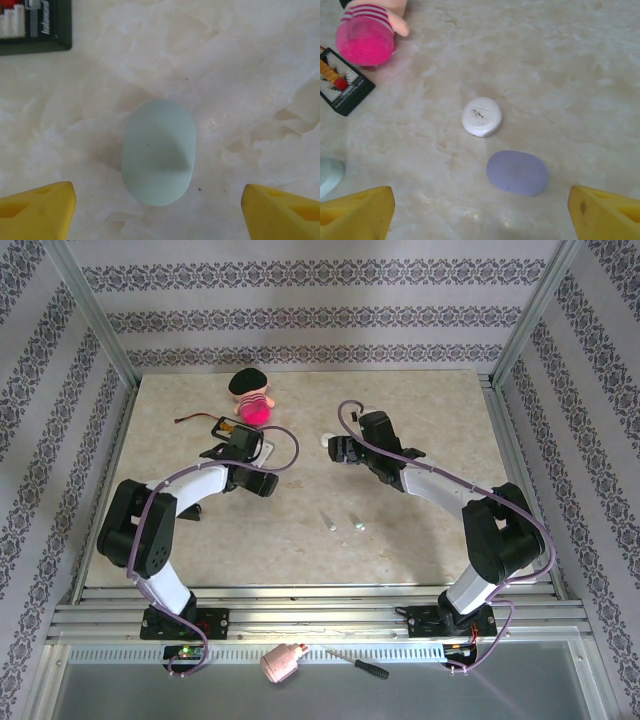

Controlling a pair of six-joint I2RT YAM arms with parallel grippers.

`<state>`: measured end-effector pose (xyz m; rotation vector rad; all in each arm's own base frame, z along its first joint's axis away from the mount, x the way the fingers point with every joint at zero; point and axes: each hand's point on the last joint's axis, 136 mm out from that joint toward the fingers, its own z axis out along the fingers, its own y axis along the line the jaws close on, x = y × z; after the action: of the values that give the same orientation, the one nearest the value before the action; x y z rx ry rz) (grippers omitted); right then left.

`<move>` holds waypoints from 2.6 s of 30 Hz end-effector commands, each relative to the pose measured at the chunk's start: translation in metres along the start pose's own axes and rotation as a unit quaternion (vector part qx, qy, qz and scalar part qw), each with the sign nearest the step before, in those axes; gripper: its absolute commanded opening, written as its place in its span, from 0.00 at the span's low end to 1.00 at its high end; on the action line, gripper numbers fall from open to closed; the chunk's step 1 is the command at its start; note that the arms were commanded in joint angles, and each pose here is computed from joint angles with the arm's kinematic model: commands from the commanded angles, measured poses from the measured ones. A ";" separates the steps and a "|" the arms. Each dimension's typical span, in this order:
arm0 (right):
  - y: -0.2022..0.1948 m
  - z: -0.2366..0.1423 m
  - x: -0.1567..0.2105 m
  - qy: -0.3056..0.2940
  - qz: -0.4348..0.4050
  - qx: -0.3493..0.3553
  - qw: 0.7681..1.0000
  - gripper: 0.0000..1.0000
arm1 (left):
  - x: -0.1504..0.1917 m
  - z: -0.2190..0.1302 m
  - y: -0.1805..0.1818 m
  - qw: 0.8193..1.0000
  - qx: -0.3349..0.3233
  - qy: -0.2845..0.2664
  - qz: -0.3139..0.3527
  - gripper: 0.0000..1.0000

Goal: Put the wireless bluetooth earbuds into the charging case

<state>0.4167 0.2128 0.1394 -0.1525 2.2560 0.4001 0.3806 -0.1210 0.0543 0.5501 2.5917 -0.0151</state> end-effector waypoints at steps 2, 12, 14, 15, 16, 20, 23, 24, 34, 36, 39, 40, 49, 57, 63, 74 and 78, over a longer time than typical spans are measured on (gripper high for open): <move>-0.007 -0.007 -0.001 -0.006 -0.013 0.019 1.000 0.89 | 0.004 0.006 0.002 0.999 0.001 0.034 -0.014 0.79; -0.009 -0.008 0.003 -0.003 -0.012 0.022 1.000 0.89 | 0.010 0.021 0.008 0.998 -0.008 0.059 -0.018 0.60; -0.009 -0.009 0.003 -0.003 -0.009 0.022 1.000 0.89 | 0.010 0.022 0.008 0.998 -0.007 0.062 -0.017 0.57; -0.009 -0.010 0.003 -0.003 -0.008 0.020 1.000 0.89 | 0.010 0.023 0.007 0.998 -0.005 0.064 -0.016 0.55; -0.009 -0.011 0.003 -0.003 -0.006 0.019 1.000 0.89 | 0.011 0.023 0.007 0.998 -0.004 0.065 -0.015 0.53; -0.005 -0.019 -0.002 -0.009 0.003 0.009 1.000 0.88 | 0.010 0.023 0.006 0.998 -0.002 0.064 -0.014 0.41; 0.001 -0.029 -0.005 -0.011 0.015 -0.005 1.000 0.88 | 0.008 0.020 0.003 0.998 0.009 0.058 -0.012 0.38; 0.002 -0.032 -0.005 -0.010 0.023 -0.012 1.000 0.88 | 0.006 0.019 0.001 0.998 0.015 0.053 -0.010 0.38; 0.031 -0.061 0.003 0.069 0.202 -0.208 0.954 0.84 | -0.037 -0.021 -0.041 0.986 0.118 -0.092 0.070 0.35; 0.036 -0.066 0.005 0.082 0.215 -0.234 0.945 0.84 | -0.045 -0.036 -0.056 0.975 0.140 -0.139 0.105 0.35; 0.051 -0.073 0.009 0.109 0.224 -0.281 0.927 0.84 | -0.050 -0.055 -0.078 0.952 0.161 -0.201 0.165 0.35; 0.057 -0.075 0.010 0.117 0.225 -0.298 0.920 0.84 | -0.053 -0.063 -0.084 0.945 0.165 -0.220 0.178 0.34; 0.100 -0.073 0.029 0.182 0.218 -0.381 0.880 0.83 | -0.058 -0.104 -0.130 0.892 0.207 -0.307 0.259 0.32; 0.117 -0.060 0.043 0.217 0.225 -0.391 0.866 0.63 | -0.056 -0.114 -0.142 0.876 0.215 -0.329 0.280 0.32; 0.122 -0.057 0.050 0.230 0.228 -0.394 0.860 0.40 | -0.056 -0.111 -0.144 0.875 0.218 -0.330 0.278 0.31; 0.123 -0.067 0.031 0.208 0.243 -0.409 0.854 0.16 | -0.062 -0.123 -0.144 0.866 0.217 -0.369 0.259 0.59; 0.121 -0.084 0.009 0.175 0.274 -0.438 0.838 0.16 | -0.072 -0.149 -0.139 0.844 0.232 -0.428 0.224 0.79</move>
<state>0.3186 0.3033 0.1742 -0.0383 2.3991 1.7375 0.3168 -0.2532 0.1597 1.1089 1.7027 -0.5341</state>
